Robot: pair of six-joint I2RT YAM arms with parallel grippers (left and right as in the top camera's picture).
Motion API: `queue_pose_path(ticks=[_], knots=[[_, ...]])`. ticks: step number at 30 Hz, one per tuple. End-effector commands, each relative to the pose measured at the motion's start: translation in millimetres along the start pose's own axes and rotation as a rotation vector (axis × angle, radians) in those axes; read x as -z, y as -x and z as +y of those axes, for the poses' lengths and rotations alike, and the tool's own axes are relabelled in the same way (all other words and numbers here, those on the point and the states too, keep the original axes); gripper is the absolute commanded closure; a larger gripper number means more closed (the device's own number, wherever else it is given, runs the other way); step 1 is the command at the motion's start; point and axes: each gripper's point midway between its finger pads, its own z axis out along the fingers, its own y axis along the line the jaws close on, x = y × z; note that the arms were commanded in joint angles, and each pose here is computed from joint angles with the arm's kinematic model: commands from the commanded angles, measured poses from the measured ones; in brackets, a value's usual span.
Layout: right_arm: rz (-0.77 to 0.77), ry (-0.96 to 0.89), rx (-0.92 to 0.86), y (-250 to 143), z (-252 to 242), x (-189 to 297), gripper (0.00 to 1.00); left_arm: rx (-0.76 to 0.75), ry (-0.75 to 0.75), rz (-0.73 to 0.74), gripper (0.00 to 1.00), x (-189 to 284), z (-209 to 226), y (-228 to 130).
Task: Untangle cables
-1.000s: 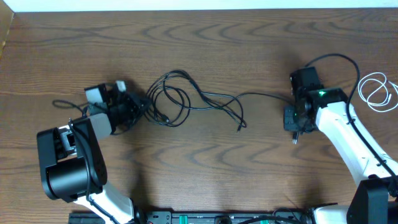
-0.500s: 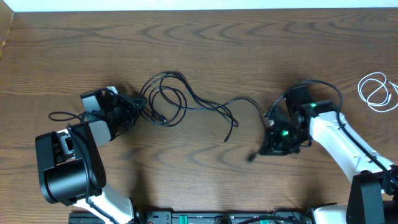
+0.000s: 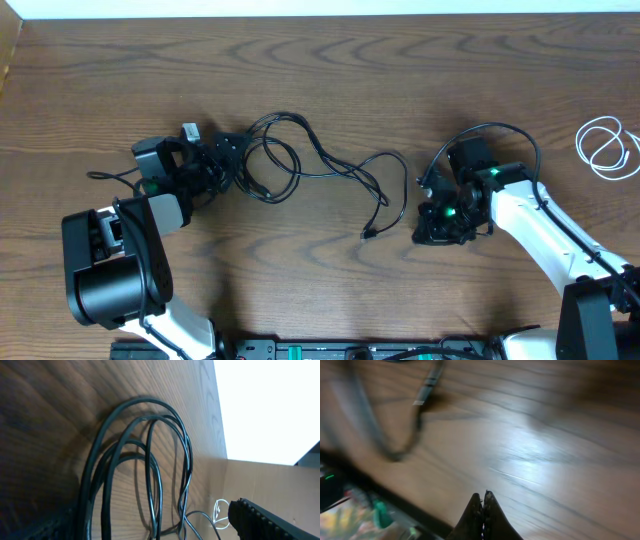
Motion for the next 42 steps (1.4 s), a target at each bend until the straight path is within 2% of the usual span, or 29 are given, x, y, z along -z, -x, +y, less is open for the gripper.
queue_pose_path(ticks=[1, 4, 5, 6, 7, 8, 11, 14, 21, 27, 30, 33, 38, 42], knots=[[-0.017, -0.191, -0.072, 1, -33, 2, 0.99, -0.095, -0.043, 0.019, 0.07, 3, -22, -4], [-0.032, -0.29, -0.092, 1, -50, 6, 0.99, -0.137, 0.012, -0.001, 0.06, 5, -25, -6], [-0.035, -0.307, -0.091, 2, -53, 7, 0.94, -0.156, 0.053, -0.012, 0.06, 7, -24, -6], [-0.039, -0.32, -0.09, 3, -55, 7, 0.83, -0.174, 0.121, -0.025, 0.06, 9, -22, -6], [-0.049, -0.325, -0.088, 5, -56, 8, 0.61, -0.187, 0.191, -0.037, 0.06, 12, -19, -6], [-0.063, -0.32, -0.086, 9, -55, 8, 0.46, -0.206, 0.265, -0.048, 0.06, 16, -17, -5], [-0.141, -0.204, -0.073, 31, -39, 8, 0.37, -0.29, 0.466, -0.079, 0.05, 28, -21, -3], [-0.23, -0.024, -0.051, 58, -15, 15, 0.31, -0.367, 0.588, -0.094, 0.05, 28, -32, -10], [-0.384, 0.045, -0.116, 94, -26, 37, 0.3, -0.51, 0.662, -0.057, 0.05, 8, -41, -41], [-0.43, 0.073, -0.118, 105, -27, 44, 0.29, -0.642, 0.83, -0.096, 0.06, 22, -47, -33], [-0.465, 0.145, -0.068, 114, -12, 50, 0.29, -0.637, 0.872, -0.075, 0.06, 31, -53, -32], [-0.498, 0.224, -0.016, 122, 4, 57, 0.29, -0.621, 0.819, -0.022, 0.05, 26, -62, -41], [-0.528, 0.264, 0.012, 130, 19, 61, 0.31, -0.581, 0.593, 0.129, 0.05, -5, -81, -75], [-0.513, 0.252, 0.031, 127, 26, 55, 0.45, -0.576, 0.575, 0.163, 0.06, -21, -77, -84]])
